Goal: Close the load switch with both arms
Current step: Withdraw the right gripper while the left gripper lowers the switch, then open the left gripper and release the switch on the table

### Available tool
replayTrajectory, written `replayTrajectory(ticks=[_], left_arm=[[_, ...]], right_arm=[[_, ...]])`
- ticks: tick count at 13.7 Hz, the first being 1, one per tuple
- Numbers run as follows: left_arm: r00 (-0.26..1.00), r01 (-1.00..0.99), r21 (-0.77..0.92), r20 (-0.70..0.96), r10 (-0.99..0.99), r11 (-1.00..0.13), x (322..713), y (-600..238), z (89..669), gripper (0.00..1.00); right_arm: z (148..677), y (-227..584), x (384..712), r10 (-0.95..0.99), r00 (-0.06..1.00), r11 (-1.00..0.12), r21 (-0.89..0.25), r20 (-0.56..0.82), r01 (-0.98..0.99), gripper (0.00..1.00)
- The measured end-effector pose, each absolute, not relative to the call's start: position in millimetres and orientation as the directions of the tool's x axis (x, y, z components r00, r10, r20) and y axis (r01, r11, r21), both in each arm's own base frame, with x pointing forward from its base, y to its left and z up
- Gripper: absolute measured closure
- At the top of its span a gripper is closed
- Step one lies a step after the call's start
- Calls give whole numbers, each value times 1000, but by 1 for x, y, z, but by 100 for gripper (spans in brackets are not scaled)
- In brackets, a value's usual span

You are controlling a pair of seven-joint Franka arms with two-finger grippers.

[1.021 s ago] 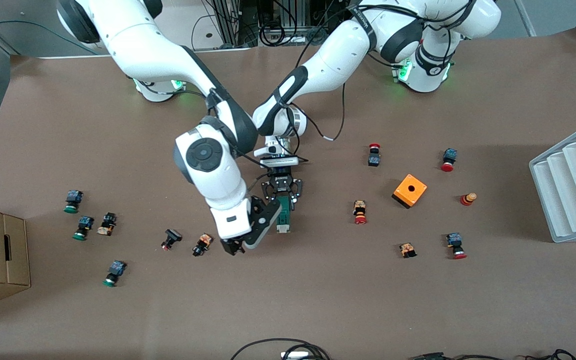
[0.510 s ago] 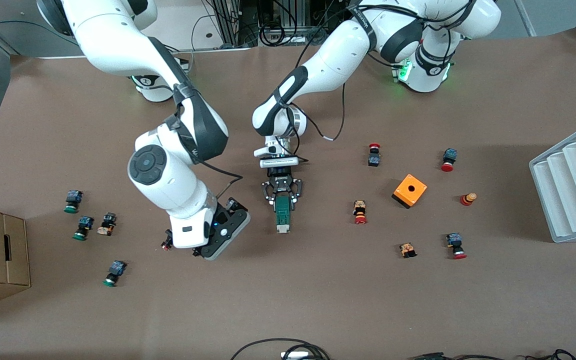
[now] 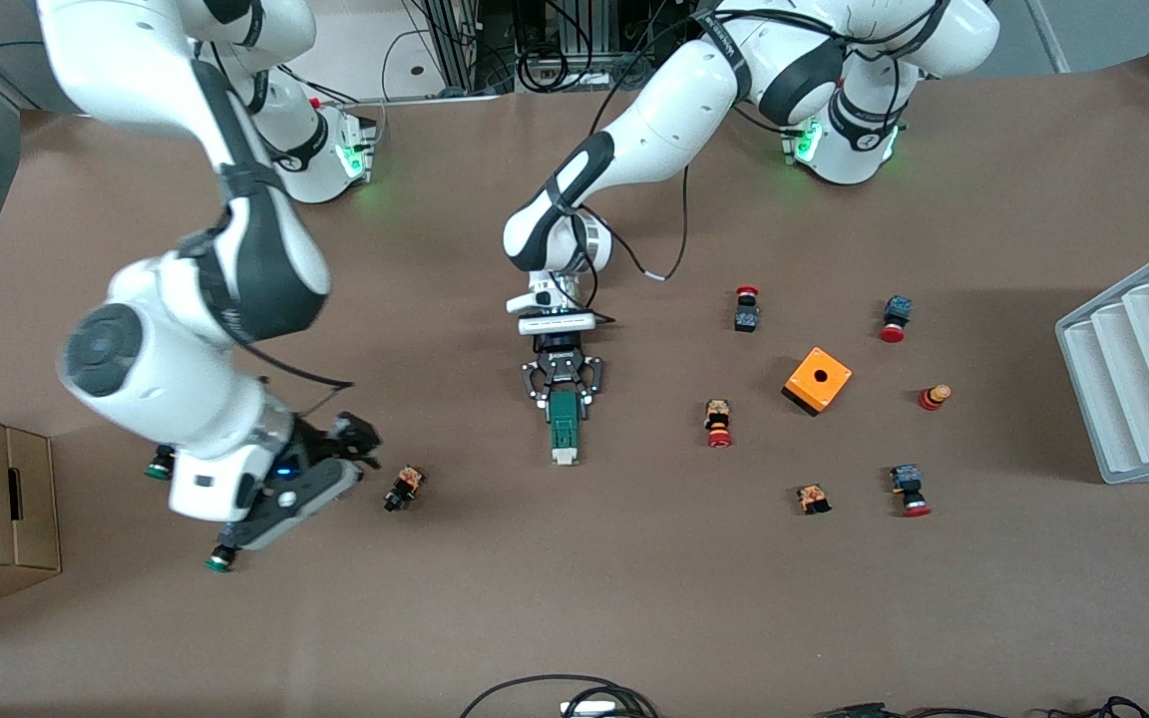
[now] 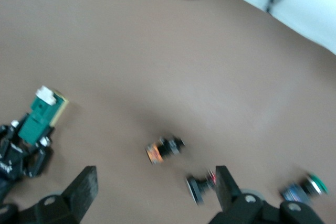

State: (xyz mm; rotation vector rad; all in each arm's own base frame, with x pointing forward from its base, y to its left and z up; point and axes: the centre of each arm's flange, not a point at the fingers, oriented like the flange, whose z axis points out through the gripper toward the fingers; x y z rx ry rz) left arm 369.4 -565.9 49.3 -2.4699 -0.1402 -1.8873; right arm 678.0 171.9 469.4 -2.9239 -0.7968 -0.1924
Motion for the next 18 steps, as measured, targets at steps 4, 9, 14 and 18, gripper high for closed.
replayTrajectory(ticks=[4,9,14,18], left_arm=[[260,90,31,964,53,-995,369,-566,49,38],[260,90,31,964,54,-995,369,-566,49,36],[260,90,33,964,56,-995,369,-566,50,22],[260,90,34,964,56,-995,369,-567,50,0]], right_arm=[[500,86,668,384,922,-919,-75,54,388,0],[526,20,655,245,969,-969,-28,8,245,0],[553,-84,635,179,984,-984,6,-1,179,0],[552,-88,634,181,983,-983,4,-4,181,0]])
